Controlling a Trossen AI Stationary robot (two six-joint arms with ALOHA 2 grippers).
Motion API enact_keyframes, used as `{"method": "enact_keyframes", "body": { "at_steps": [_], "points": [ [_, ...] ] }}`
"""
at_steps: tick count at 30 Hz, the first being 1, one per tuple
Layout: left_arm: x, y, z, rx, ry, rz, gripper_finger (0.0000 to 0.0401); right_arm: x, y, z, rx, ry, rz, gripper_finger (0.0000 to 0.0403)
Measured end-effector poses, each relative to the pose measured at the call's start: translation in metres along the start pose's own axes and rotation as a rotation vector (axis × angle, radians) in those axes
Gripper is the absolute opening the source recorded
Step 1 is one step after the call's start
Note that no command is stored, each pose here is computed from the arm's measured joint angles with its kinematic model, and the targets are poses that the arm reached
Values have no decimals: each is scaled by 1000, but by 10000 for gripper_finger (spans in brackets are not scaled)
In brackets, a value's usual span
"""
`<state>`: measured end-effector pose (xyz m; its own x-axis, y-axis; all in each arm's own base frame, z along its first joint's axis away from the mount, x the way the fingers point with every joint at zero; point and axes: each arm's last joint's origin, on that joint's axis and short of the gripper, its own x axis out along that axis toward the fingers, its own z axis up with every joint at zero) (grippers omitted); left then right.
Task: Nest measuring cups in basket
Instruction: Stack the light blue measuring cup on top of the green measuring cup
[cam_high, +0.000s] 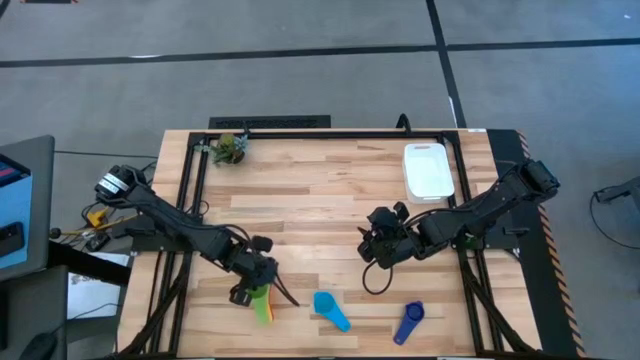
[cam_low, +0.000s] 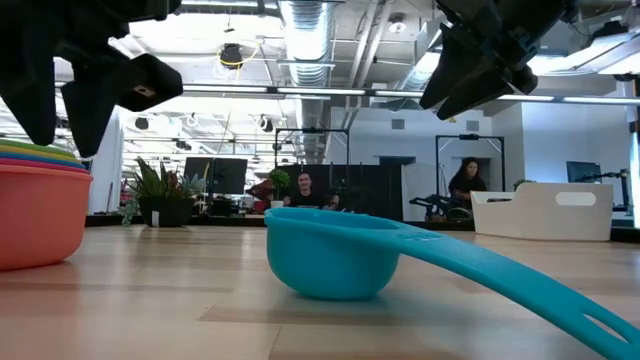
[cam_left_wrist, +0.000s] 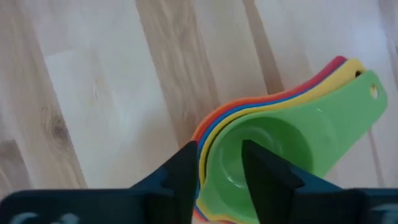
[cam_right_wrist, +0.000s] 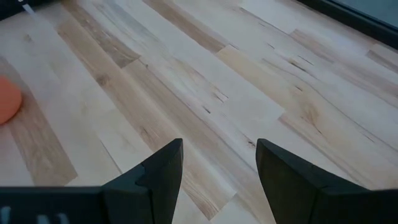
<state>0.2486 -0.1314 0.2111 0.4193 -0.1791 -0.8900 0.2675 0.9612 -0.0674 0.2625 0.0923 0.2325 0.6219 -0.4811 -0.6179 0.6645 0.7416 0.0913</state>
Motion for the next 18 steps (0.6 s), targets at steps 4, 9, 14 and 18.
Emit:
{"method": "enact_keyframes", "body": {
  "at_steps": [4, 9, 14, 18],
  "points": [
    [-4, 6, 3, -75, -3, 81, 152, 0, 0, 0, 0, 0, 0, 225],
    [-15, 15, 20, -155, -95, 174, 166, 0, 0, 0, 0, 2, 1, 225],
    [-14, 13, 46, -118, -350, 130, 156, -1, 1, -1, 0, 3, 11, 225],
    [13, 11, 59, -116, -491, 108, 146, -6, 5, -6, -10, 7, 33, 225]
  ]
}}
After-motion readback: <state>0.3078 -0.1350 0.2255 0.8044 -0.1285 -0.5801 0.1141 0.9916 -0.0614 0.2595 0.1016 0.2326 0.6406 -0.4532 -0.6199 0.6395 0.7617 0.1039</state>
